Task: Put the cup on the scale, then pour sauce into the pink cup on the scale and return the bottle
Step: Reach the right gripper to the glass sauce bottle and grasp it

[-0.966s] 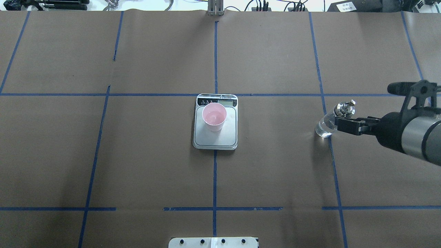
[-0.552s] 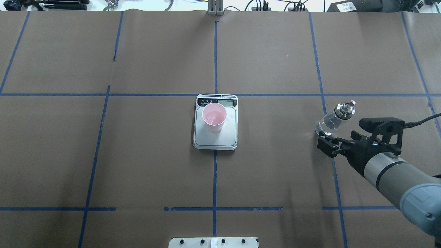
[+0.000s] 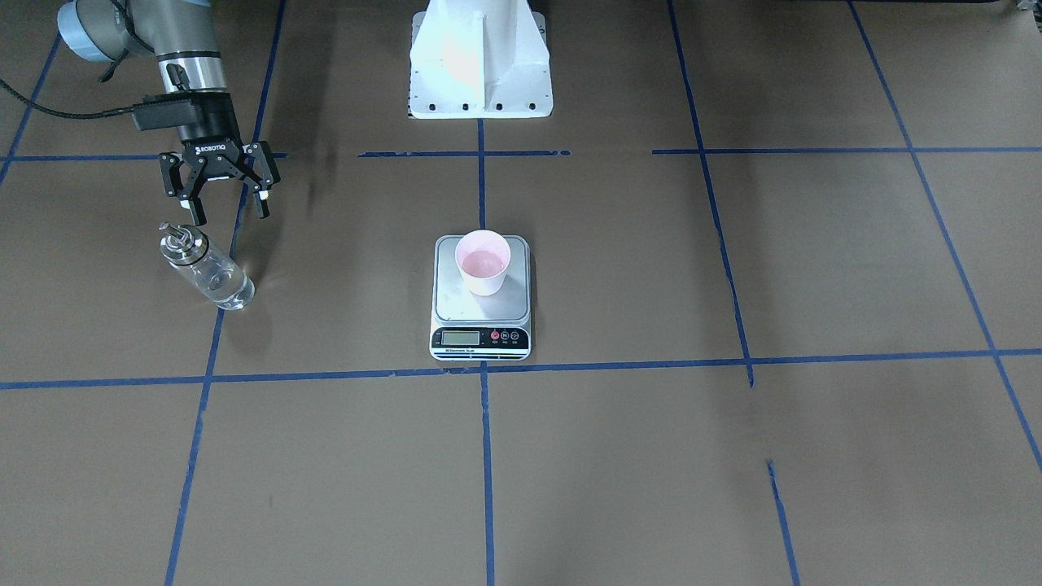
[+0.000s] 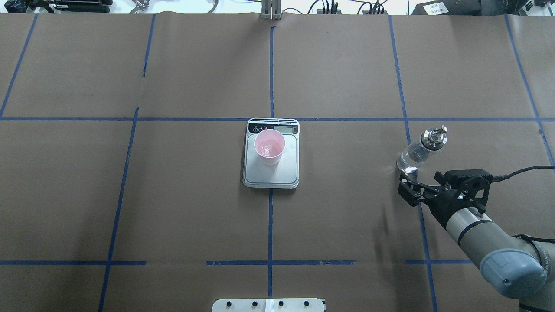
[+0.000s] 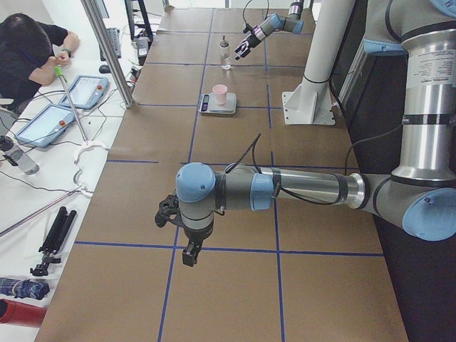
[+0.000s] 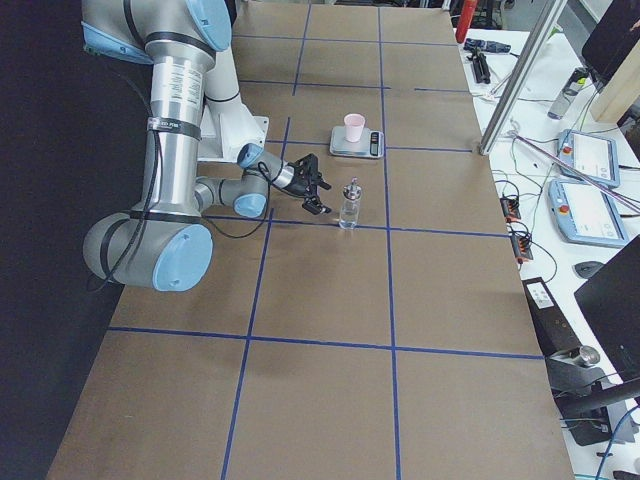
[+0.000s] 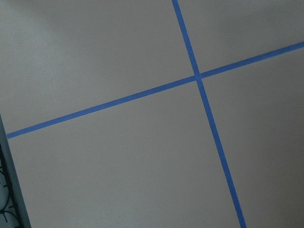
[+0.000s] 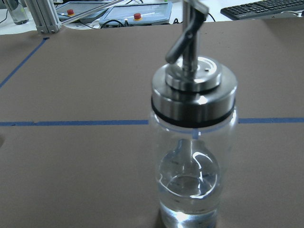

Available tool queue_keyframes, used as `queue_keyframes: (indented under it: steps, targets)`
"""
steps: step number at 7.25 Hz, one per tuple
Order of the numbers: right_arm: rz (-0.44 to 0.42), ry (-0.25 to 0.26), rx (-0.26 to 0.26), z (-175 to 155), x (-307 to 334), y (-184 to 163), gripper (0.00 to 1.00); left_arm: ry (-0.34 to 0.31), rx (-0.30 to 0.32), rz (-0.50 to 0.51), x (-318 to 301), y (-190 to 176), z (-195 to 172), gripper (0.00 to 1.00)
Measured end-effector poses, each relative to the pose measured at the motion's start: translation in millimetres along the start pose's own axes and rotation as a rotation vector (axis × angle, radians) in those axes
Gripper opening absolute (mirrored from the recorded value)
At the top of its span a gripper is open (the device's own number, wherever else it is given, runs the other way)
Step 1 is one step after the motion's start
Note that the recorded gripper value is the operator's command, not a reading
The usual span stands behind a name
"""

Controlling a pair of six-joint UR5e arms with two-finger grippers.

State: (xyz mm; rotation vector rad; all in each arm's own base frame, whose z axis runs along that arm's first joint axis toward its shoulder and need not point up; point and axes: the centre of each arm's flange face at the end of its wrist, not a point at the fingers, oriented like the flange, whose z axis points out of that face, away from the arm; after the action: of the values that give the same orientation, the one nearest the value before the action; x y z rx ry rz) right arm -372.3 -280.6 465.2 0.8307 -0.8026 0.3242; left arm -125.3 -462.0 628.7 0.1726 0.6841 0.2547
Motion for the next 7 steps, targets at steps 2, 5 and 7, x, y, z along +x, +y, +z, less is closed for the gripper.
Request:
queue_keyframes:
  steps: [2,5,7]
  targets:
    - [-0.012,0.009,0.024,6,4,5,1.00,0.000,0.002,0.002,0,-1,-1,1.00]
    - [-0.063,0.019,0.105,10,-7,-3,1.00,-0.003,0.007,0.006,2,-2,-4,1.00]
    - [-0.104,0.044,0.136,17,-2,1,1.00,-0.004,0.009,0.008,4,-3,-5,1.00]
